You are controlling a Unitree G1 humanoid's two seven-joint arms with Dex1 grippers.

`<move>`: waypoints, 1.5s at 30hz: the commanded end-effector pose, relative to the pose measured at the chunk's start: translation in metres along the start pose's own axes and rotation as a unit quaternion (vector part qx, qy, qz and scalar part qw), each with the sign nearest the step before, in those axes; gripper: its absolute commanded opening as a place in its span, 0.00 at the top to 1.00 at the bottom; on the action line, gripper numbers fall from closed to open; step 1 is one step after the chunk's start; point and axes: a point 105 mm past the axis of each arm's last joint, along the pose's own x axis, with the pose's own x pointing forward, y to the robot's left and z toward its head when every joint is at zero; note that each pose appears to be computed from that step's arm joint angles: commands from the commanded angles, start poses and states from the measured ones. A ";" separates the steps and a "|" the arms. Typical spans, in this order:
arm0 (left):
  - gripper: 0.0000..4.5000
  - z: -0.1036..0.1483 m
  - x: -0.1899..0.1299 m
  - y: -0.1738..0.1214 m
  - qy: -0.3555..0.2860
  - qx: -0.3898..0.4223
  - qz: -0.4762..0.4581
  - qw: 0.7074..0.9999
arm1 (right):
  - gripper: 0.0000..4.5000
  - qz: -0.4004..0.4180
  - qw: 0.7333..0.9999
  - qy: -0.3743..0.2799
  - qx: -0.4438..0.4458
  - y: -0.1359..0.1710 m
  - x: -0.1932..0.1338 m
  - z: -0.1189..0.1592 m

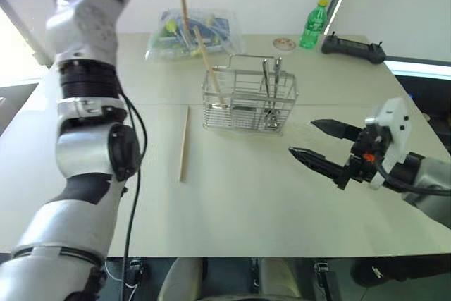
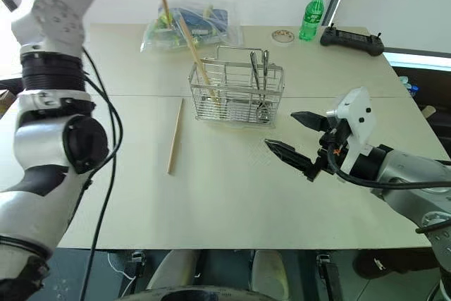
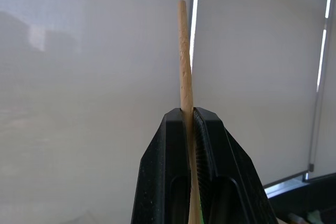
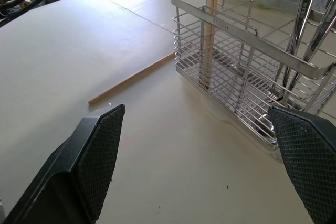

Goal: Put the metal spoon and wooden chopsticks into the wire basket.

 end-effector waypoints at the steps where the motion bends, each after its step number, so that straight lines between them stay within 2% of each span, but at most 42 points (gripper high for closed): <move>1: 0.99 0.003 0.008 -0.013 -0.014 0.006 -0.026 1.000 | 0.00 -0.008 1.000 -0.023 -0.017 0.004 -0.004 0.011; 6: 0.99 -0.030 0.011 -0.026 0.021 -0.004 -0.049 0.999 | 0.00 -0.025 0.999 -0.028 -0.014 0.006 -0.006 0.012; 9: 0.99 -0.067 0.003 -0.035 0.055 -0.020 -0.053 0.997 | 0.00 -0.039 0.999 -0.036 -0.009 0.005 -0.008 0.013; 14: 0.99 -0.093 -0.009 -0.041 0.077 -0.030 -0.048 0.995 | 0.00 -0.048 0.998 -0.038 -0.007 0.004 -0.009 0.014; 17: 0.76 -0.098 -0.014 -0.040 0.082 -0.043 -0.042 0.995 | 0.00 -0.050 0.998 -0.042 -0.003 0.003 -0.009 0.015; 23: 0.08 -0.090 -0.019 -0.045 0.081 -0.052 -0.054 0.994 | 0.00 -0.051 0.998 -0.041 -0.002 -0.002 -0.007 0.015; 24: 0.01 -0.087 -0.019 -0.046 0.079 -0.054 -0.056 0.994 | 0.00 -0.050 0.998 -0.041 -0.002 -0.002 -0.007 0.015; 27: 0.01 -0.070 -0.020 -0.043 0.068 -0.065 -0.057 0.994 | 0.00 -0.046 0.998 -0.041 -0.001 -0.003 -0.005 0.015; 32: 0.01 -0.014 -0.022 -0.020 0.032 -0.053 -0.031 0.998 | 0.00 -0.039 0.998 -0.042 0.001 -0.004 -0.002 0.014; 36: 0.01 0.037 -0.031 0.019 0.011 -0.051 0.029 0.998 | 0.00 -0.037 0.998 -0.042 0.000 -0.005 0.000 0.013; 38: 0.01 0.045 -0.046 0.053 0.051 -0.057 0.098 0.992 | 0.00 -0.036 0.998 -0.043 0.000 -0.004 0.000 0.013; 42: 0.01 0.018 -0.077 0.098 0.169 -0.023 0.211 0.962 | 0.00 -0.033 0.999 -0.040 0.000 -0.004 0.000 0.009; 44: 0.01 -0.035 -0.114 0.124 0.291 -0.044 0.315 0.902 | 0.00 -0.031 0.999 -0.043 0.000 -0.004 0.003 0.009; 45: 0.01 -0.052 -0.129 0.130 0.334 -0.048 0.346 0.875 | 0.00 -0.030 0.999 -0.044 0.000 -0.004 0.004 0.009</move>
